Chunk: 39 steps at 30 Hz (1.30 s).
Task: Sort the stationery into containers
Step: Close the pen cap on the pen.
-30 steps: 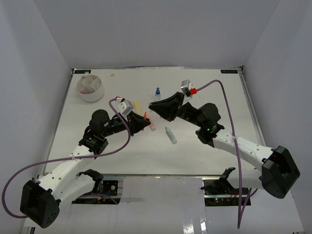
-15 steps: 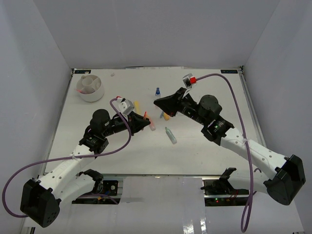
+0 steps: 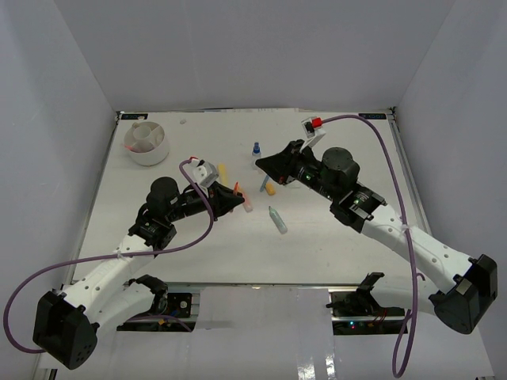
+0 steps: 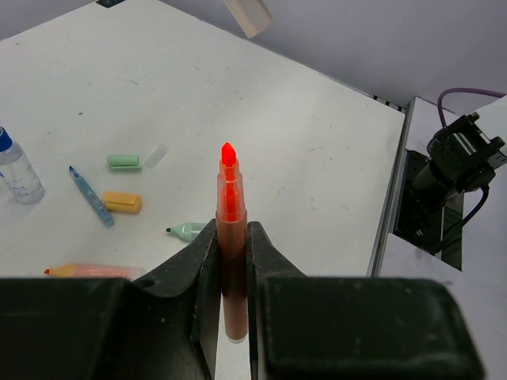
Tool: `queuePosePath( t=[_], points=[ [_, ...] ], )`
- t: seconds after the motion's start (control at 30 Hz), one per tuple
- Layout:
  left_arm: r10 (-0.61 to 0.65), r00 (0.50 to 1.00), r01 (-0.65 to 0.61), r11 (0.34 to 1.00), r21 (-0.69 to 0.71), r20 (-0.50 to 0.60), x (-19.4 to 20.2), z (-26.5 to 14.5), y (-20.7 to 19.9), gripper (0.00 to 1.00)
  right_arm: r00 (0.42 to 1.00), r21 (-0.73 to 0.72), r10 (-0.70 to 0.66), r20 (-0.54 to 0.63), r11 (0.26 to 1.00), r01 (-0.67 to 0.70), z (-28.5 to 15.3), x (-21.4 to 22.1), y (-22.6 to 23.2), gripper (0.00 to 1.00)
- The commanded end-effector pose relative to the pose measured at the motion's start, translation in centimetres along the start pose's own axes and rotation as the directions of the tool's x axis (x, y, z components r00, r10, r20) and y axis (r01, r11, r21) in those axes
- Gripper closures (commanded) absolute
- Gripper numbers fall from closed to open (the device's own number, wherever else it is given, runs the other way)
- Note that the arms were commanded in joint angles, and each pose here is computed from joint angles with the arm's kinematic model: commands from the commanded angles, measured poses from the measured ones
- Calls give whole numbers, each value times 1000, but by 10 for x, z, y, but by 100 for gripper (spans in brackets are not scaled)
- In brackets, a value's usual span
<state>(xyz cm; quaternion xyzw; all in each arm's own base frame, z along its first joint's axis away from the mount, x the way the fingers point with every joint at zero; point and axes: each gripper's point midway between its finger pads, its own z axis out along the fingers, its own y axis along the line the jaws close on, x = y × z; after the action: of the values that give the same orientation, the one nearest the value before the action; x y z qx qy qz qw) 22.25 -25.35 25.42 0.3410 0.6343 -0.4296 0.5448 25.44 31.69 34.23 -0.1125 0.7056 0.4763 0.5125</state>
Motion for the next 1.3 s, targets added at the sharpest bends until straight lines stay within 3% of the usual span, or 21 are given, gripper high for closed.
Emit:
queuePosePath(
  t=[0.0,0.17,0.5,1.27],
  points=[
    [35,999,-37,998,47,35,-20,-1,-9,100,998,-86,-10,55,996,15,0,-12,16,92],
    [28,999,-31,996,81,36,-20,0,-15,100,989,-259,-45,143,963,81,3,-19,41,92],
    [25,999,-29,995,91,47,-22,-1,-17,100,964,-437,-92,250,878,197,4,-16,64,92],
    [33,996,-39,997,72,84,-27,-4,-18,100,969,-560,-126,210,797,225,11,17,78,92]
  ],
)
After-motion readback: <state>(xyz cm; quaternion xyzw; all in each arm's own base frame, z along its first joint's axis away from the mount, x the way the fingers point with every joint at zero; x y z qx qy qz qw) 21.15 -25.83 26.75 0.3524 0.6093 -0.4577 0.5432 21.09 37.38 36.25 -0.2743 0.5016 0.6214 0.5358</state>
